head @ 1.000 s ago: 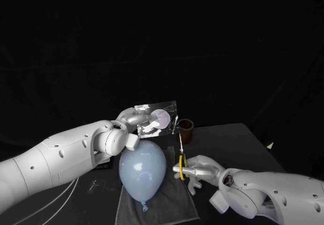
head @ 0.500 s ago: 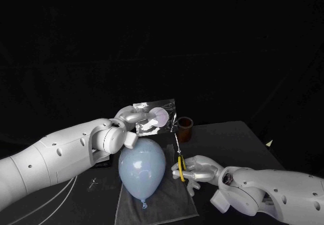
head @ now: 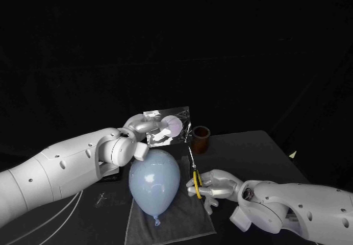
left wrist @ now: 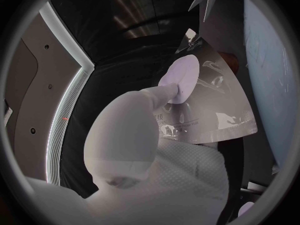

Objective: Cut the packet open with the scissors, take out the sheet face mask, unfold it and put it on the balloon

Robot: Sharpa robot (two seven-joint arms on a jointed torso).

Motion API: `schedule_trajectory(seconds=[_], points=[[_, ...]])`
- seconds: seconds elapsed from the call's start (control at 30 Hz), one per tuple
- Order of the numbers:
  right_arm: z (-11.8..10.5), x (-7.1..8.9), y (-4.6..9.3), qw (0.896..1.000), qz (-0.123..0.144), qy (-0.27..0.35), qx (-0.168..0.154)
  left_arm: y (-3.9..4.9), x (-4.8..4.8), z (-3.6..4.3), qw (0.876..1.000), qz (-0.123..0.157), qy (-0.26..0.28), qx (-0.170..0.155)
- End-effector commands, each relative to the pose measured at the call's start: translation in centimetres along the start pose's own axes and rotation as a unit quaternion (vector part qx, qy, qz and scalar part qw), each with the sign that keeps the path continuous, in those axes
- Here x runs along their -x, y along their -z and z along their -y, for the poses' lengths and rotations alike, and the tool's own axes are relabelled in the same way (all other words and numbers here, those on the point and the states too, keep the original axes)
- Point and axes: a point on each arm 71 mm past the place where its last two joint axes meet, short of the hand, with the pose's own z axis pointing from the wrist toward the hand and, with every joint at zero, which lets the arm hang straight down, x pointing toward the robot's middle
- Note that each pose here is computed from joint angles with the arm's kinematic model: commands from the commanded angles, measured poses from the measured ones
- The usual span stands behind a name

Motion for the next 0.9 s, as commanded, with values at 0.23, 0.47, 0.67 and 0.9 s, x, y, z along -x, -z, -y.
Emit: schedule_trajectory(seconds=[0.23, 0.47, 0.67, 0.9], points=[[-0.3, 0.2, 0.1, 1.0, 0.007, -0.015, 0.002, 0.08, -0.16, 0.29, 1.0, -0.012, -0.006, -0.014], [-0.8, 0.5, -0.1, 1.0, 0.012, -0.019, 0.004, 0.14, -0.24, 0.31, 1.0, -0.014, -0.007, -0.015], [-1.2, 0.8, -0.3, 1.0, 0.015, -0.019, 0.005, 0.14, -0.36, 0.35, 1.0, -0.017, -0.01, -0.017], [-1.5, 0.9, -0.5, 1.0, 0.015, -0.02, 0.006, 0.13, -0.54, 0.39, 1.0, -0.021, -0.012, -0.018]])
